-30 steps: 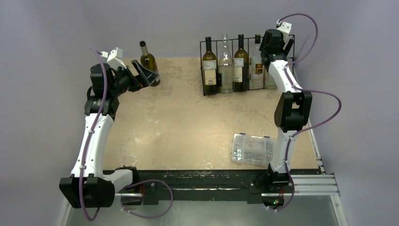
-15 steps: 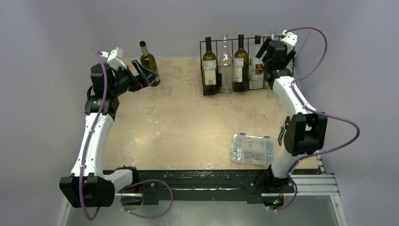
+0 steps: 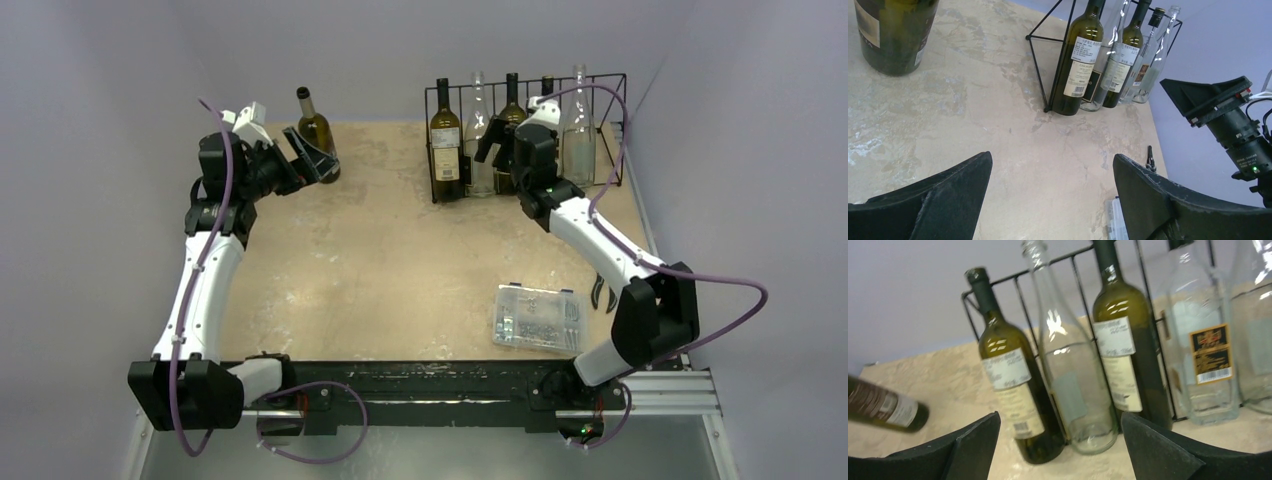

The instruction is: Put the wine bottle on the wine rack

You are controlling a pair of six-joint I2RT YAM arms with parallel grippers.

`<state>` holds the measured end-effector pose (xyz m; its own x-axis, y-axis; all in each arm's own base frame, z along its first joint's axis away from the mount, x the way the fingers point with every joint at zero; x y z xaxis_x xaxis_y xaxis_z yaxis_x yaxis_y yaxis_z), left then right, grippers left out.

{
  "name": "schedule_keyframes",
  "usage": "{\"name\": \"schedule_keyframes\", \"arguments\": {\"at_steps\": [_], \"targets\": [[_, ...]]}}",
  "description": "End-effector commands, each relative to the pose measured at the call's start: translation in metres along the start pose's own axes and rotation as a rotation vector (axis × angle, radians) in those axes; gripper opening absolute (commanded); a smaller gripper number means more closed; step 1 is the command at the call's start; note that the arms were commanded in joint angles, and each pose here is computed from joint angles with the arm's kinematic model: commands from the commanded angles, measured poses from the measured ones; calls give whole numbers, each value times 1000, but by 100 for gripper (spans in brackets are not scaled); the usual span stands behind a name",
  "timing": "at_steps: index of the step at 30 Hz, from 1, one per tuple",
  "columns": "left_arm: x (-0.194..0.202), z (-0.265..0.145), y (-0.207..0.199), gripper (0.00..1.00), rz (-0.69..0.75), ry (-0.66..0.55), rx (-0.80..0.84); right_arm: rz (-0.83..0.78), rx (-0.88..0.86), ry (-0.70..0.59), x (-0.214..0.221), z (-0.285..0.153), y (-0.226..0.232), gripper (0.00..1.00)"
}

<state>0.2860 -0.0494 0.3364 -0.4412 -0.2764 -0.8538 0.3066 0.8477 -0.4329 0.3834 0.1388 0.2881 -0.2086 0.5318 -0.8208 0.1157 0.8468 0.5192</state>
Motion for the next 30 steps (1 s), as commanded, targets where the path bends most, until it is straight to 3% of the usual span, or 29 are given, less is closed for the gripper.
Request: {"name": "schedule_keyframes", "arguments": {"at_steps": [1,11,16,21,30], "targets": [[-16,-1,-2,91,42,-45,-10,28,-152,39,9,-27,27,95],[-14,4,11,90,43,-7,-91,-18,-417,187,61,-75,60,98],[-14,0,22,91,99,-5,-209,-48,-464,261,85,-87,78,99],[-22,3,49,98,94,-2,-309,-35,-507,263,85,-101,76,99],[-47,43,74,100,180,-45,-401,-81,-481,250,74,-122,57,99]]}}
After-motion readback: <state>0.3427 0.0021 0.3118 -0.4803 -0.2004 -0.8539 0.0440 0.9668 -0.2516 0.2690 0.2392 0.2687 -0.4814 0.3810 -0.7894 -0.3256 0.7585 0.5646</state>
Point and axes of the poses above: each gripper's point midway between its finger pads, its own z axis out along the fingers, its own y axis along the line the jaws close on, x = y × z, the point moved 9 cm from there along -z, back along the fingers, and after that the axes turned 14 degrees about z, right-handed, at the moved point
